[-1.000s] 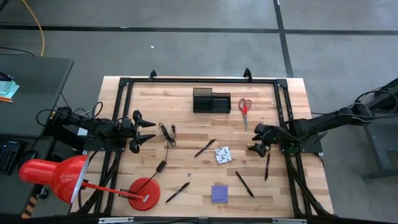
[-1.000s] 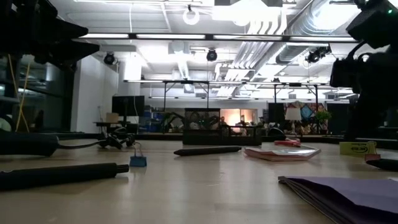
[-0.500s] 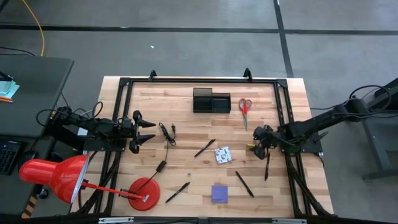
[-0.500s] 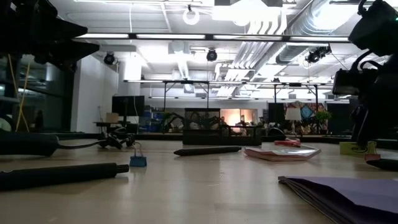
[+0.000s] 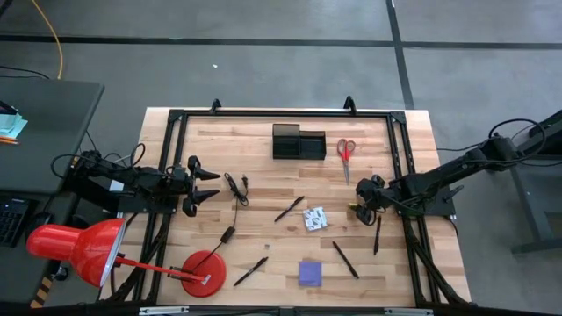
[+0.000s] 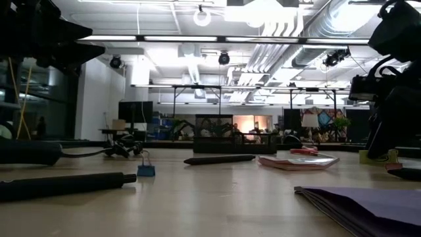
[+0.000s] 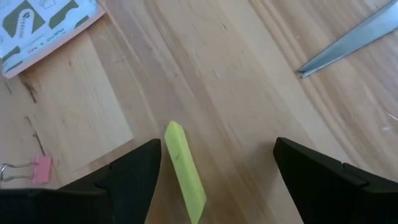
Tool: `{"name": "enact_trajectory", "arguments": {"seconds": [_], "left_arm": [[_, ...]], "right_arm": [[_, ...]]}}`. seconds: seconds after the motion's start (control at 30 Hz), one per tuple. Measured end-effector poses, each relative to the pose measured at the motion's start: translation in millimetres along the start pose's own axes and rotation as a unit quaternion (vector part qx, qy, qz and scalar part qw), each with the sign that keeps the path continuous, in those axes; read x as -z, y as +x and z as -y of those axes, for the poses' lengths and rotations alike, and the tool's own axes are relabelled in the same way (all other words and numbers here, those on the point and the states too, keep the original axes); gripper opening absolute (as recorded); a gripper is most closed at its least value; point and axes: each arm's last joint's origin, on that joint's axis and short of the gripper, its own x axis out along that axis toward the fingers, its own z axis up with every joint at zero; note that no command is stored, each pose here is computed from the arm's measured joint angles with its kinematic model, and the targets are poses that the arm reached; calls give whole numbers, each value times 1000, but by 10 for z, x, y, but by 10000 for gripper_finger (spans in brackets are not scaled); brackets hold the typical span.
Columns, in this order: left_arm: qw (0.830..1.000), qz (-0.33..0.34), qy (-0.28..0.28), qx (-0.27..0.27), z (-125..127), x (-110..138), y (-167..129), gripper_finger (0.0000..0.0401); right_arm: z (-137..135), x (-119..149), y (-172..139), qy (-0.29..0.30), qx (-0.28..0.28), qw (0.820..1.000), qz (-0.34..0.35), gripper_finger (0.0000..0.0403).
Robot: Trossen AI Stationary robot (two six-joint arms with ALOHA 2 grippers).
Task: Pick and place office supplies into organizer
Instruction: Put the yellow eraser into the mesh desk organizer
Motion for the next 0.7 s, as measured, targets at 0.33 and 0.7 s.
{"name": "enact_trajectory", "arguments": {"seconds": [0.33,0.7], "left_arm": [[1000,0,0,0,0,0,0,232],[1000,0,0,0,0,0,0,232]], "right_arm": [[12,14,2,0,4,1000,-7,243],[-18,2,5,8,-26,1000,-12,147]]}}
